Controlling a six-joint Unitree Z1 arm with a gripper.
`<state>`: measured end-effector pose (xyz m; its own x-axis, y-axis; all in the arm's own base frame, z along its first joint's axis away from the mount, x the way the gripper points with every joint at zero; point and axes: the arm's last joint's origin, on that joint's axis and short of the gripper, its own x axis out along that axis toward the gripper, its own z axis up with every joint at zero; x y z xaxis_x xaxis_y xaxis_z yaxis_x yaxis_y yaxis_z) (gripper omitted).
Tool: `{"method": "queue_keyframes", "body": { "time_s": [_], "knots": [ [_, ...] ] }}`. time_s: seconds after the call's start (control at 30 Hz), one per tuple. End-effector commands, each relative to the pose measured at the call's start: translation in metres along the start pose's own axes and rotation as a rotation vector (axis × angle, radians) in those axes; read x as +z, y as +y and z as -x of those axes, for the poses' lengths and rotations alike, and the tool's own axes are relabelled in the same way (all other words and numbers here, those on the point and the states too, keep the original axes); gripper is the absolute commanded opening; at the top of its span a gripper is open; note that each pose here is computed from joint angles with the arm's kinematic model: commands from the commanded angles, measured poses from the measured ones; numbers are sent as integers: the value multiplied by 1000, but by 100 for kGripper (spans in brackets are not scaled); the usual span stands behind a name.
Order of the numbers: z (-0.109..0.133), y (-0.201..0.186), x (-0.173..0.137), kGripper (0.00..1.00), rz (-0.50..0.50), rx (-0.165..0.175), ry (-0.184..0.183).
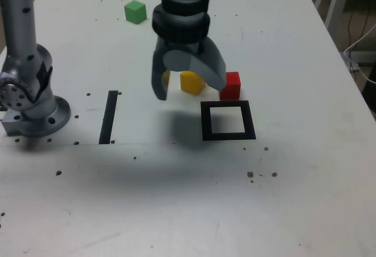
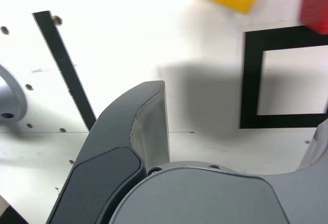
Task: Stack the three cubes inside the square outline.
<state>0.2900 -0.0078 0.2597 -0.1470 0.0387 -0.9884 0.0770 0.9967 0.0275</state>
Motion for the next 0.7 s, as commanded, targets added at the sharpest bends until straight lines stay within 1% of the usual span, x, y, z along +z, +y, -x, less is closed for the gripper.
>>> {"method": "queue_keyframes", "body": {
  "time_s": [0.0,0.23,0.43,0.67],
  "knots": [
    [1,0,8,99,-2,6,1],
    [6,1,31,99,-11,14,-11],
    [4,4,52,99,-13,16,-19],
    [-5,14,72,99,-8,12,-11]
  ]
}}
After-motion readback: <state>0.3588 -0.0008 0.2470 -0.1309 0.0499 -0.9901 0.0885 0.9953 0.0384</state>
